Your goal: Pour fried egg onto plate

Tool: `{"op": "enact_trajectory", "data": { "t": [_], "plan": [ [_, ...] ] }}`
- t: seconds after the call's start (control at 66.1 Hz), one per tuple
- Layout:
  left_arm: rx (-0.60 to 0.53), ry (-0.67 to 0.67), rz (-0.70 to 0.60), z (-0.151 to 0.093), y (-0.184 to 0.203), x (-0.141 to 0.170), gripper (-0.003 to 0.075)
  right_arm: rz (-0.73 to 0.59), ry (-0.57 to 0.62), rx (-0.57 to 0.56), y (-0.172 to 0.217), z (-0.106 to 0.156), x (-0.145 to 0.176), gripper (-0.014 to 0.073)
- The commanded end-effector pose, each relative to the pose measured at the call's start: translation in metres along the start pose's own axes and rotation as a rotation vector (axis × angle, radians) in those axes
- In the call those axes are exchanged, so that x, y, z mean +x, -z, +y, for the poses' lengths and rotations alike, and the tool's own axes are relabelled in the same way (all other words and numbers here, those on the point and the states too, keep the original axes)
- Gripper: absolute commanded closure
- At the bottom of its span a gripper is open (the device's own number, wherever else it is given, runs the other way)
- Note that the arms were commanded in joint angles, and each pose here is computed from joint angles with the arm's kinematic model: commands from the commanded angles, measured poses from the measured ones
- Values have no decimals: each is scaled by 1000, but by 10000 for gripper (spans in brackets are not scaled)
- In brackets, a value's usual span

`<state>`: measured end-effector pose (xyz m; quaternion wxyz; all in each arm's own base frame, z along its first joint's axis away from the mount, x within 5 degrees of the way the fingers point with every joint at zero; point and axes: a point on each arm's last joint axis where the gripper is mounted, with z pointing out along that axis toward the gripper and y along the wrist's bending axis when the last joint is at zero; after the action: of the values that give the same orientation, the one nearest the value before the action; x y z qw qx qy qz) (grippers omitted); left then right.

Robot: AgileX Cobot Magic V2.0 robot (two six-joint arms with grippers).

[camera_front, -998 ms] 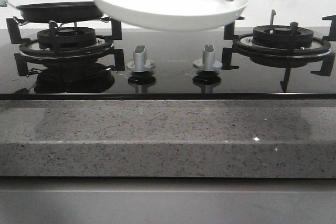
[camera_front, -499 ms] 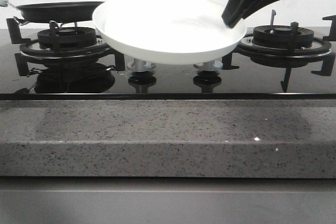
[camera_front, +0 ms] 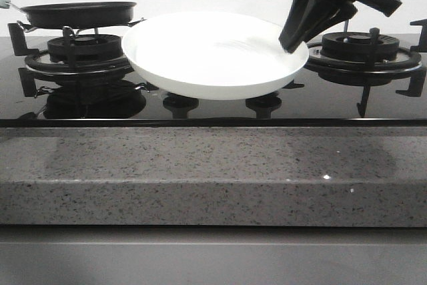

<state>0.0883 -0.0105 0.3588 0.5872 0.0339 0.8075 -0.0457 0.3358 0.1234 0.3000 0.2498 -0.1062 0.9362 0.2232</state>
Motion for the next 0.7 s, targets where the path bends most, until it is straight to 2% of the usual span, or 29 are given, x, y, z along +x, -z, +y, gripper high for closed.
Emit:
{"op": "enact_trajectory", "data": {
  "t": [0.0, 0.681],
  "plan": [
    [-6, 17, -95, 0, 2, -15, 409, -95, 11, -18, 19, 9, -10, 663],
    [16, 53, -115, -1, 2, -16, 409, -95, 11, -18, 19, 9, -10, 663]
  ]
}}
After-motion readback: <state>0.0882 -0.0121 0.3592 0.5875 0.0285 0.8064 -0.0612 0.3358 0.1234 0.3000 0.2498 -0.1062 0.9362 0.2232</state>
